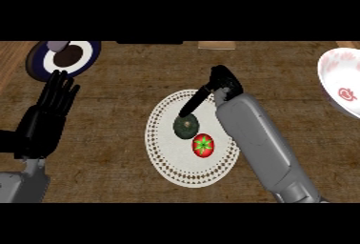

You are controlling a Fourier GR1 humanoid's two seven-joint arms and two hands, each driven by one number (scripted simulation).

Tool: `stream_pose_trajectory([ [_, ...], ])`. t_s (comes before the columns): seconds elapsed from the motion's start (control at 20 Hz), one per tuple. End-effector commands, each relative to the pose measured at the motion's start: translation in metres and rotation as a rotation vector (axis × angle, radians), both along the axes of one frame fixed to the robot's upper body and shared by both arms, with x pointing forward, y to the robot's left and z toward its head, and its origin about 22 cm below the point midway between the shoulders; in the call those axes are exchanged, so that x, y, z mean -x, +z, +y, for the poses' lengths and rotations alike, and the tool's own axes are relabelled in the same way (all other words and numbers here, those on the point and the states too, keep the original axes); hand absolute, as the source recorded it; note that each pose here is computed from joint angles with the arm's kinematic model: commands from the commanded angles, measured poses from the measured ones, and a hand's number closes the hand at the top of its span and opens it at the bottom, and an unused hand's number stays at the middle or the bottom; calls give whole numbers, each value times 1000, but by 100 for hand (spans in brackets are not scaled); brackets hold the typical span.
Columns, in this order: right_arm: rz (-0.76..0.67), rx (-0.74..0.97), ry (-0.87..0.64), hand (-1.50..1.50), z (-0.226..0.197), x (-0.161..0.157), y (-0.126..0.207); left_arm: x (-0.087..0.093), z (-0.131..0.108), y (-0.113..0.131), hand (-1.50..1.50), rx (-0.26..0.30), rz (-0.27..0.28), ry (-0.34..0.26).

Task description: Pick the squash from the placemat and place it in the bowl

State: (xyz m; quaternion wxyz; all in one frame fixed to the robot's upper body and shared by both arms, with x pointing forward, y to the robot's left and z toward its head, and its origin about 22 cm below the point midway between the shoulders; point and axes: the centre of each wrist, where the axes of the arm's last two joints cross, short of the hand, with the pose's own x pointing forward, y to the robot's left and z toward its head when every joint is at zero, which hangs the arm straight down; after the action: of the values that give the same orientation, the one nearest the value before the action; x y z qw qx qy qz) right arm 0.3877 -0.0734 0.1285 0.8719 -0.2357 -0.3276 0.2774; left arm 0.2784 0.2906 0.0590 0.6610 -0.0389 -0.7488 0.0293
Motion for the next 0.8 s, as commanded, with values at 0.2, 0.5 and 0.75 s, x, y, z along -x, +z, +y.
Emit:
stream_pose_trajectory([
  [0.2,188,74,-93,-150,21,8,-4,0,12,7,0,-16,-9,-18],
  [0.5,98,132,-115,-150,30,22,-9,13,-5,-4,0,-9,3,-5],
  [0.75,64,167,-98,-150,36,44,-41,10,-1,-6,0,-3,9,0],
])
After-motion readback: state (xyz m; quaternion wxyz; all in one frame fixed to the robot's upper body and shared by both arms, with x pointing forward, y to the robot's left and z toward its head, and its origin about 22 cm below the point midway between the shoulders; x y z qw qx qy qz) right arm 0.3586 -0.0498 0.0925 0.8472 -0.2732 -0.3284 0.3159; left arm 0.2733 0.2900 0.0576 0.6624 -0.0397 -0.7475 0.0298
